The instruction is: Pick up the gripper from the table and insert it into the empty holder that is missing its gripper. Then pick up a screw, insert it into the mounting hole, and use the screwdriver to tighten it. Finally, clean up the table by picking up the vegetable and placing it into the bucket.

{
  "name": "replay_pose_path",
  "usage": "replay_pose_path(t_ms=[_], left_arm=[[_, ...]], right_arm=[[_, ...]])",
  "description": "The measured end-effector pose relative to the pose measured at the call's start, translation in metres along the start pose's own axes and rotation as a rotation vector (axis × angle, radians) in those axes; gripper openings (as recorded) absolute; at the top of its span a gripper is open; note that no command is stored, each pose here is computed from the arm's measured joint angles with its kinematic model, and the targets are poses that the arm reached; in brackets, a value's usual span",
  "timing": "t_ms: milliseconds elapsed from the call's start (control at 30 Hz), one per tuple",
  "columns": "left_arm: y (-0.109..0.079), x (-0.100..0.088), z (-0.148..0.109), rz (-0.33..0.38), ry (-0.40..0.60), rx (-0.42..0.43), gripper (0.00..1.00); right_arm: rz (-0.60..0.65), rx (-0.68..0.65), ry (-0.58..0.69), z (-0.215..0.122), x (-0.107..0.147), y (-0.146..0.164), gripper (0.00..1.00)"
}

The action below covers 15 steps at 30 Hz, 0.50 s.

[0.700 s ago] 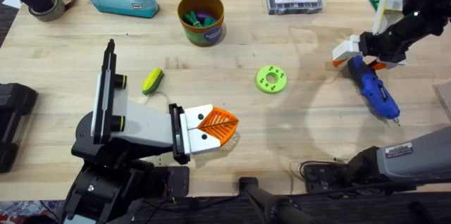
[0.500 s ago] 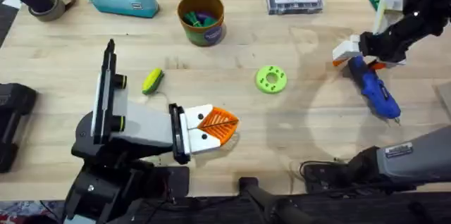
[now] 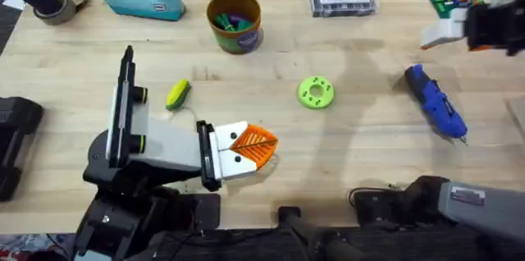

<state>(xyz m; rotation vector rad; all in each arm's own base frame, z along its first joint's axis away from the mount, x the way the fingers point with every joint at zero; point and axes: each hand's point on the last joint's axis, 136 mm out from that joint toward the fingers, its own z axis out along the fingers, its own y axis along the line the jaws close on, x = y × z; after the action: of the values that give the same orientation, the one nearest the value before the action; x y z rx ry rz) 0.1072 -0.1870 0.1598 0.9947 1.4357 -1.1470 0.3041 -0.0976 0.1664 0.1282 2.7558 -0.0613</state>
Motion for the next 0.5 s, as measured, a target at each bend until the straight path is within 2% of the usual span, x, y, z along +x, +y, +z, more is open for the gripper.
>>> replay_pose_path(t_ms=[167,500], left_arm=[[0.0,0.0,0.0,0.0,0.0,0.0,0.018],[0.0,0.0,0.0,0.0,0.0,0.0,0.018]], right_arm=[[-0.017,0.019,0.0,-0.028,0.016,0.003,0.98],[-0.052,0.029,0.078,-0.012,0.047,0.004,0.98]])
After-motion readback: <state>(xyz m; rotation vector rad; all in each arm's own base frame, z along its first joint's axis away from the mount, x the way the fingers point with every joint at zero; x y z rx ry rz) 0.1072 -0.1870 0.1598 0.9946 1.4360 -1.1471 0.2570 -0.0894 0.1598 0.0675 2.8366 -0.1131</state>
